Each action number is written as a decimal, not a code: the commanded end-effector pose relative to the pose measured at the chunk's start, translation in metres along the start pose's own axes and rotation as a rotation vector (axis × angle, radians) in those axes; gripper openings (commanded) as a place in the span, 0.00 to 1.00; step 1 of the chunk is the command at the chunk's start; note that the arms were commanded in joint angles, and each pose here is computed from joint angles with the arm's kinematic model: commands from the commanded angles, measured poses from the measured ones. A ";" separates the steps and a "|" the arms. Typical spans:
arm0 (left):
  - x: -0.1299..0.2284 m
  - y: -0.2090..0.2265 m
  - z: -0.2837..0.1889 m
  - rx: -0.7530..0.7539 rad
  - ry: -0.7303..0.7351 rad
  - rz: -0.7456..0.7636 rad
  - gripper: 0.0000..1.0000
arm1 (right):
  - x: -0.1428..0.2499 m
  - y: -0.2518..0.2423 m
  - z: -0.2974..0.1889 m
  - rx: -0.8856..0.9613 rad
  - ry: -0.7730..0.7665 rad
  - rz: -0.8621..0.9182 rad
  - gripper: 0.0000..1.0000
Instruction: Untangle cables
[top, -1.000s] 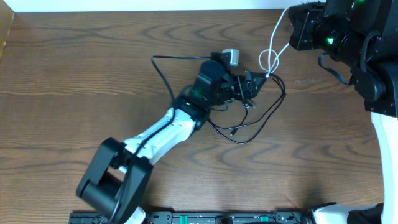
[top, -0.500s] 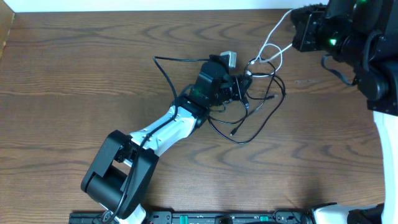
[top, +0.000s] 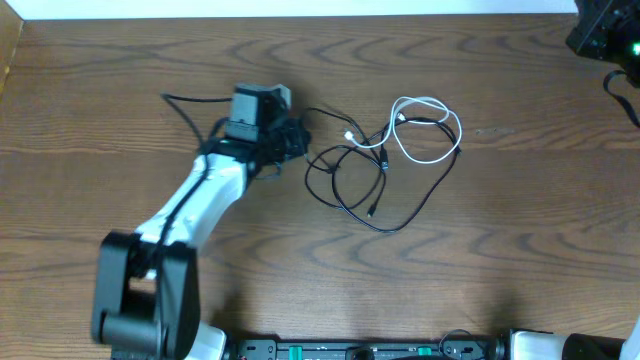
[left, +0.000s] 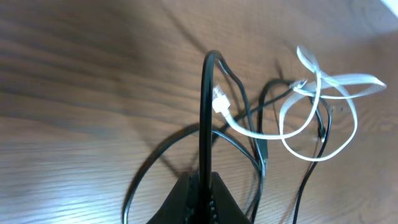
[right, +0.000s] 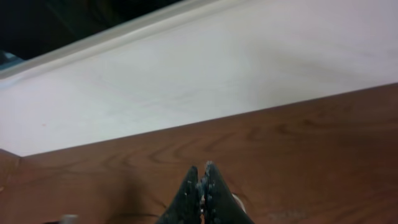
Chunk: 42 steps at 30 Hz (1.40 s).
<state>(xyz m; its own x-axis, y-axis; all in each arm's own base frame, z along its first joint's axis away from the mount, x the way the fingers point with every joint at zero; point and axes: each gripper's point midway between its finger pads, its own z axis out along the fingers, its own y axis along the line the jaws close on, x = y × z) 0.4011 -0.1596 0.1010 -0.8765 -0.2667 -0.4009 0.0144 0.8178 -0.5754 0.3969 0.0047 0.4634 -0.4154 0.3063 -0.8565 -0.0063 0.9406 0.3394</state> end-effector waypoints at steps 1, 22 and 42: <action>-0.016 -0.005 -0.032 -0.001 -0.062 0.113 0.07 | 0.007 0.001 0.006 -0.014 0.037 0.001 0.01; 0.005 0.001 -0.046 -0.036 0.013 0.078 0.64 | 0.192 -0.005 0.159 -0.267 0.688 -0.400 0.68; 0.005 0.000 -0.046 -0.032 0.016 0.078 0.64 | 0.347 -0.021 0.249 -0.496 0.978 -0.479 0.01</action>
<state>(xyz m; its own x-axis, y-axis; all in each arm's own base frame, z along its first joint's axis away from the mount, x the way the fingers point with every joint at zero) 0.3727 -0.1374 0.1238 -0.8889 -0.2023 -0.4111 0.0474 0.8518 -0.5217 0.4779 0.1136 0.0495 -0.7840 -0.5385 -0.3087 -0.6183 0.7214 0.3119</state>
